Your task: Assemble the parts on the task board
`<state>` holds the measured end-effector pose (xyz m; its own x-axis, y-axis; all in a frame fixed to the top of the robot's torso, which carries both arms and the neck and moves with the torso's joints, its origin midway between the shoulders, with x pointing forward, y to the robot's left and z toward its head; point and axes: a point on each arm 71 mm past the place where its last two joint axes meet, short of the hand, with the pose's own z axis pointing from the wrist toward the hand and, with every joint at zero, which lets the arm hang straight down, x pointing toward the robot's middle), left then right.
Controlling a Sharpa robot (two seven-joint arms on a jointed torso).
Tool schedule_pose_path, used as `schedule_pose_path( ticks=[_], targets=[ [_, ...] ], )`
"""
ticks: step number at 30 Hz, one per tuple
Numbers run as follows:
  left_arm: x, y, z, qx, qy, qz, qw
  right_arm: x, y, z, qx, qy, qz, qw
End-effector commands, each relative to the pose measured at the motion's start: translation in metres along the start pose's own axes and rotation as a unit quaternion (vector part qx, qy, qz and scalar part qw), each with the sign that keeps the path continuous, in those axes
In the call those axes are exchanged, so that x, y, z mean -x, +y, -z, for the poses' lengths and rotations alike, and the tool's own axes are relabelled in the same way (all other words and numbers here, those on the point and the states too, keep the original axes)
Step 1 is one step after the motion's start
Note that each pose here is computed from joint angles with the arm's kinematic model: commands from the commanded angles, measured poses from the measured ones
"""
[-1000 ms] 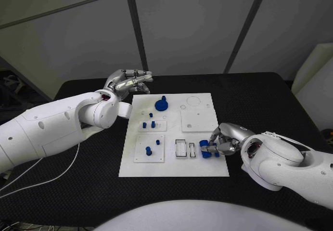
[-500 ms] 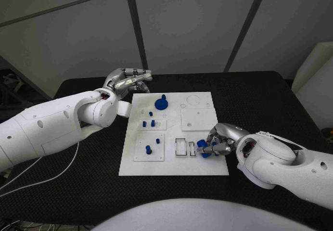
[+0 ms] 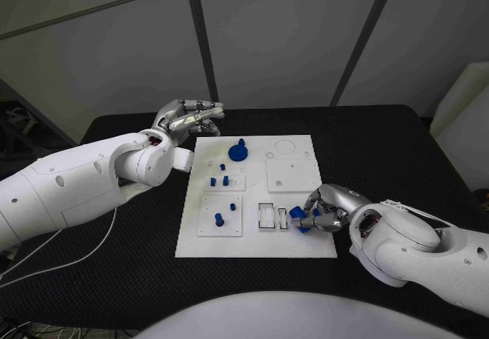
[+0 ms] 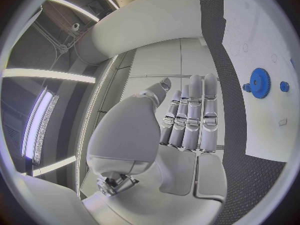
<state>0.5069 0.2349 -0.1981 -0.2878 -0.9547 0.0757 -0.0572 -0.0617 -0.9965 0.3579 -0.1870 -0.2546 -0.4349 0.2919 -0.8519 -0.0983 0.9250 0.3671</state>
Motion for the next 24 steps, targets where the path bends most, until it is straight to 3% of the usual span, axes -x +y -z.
schedule_pose_path(
  ticks=[1, 10, 24],
  targets=[
    [-0.0017, -0.001, -0.0004, -0.002, 0.008, 0.001, 1.0, 0.005, 0.004, 0.006, 0.004, -0.029, -0.034, 0.999],
    [-0.0035, -0.0007, -0.0011, -0.002, 0.01, 0.002, 1.0, 0.008, 0.018, 0.011, 0.022, -0.041, -0.08, 0.996],
    [-0.0055, -0.0006, -0.0017, -0.001, 0.013, 0.003, 1.0, -0.002, 0.04, -0.003, 0.039, -0.02, -0.086, 0.995]
  ],
)
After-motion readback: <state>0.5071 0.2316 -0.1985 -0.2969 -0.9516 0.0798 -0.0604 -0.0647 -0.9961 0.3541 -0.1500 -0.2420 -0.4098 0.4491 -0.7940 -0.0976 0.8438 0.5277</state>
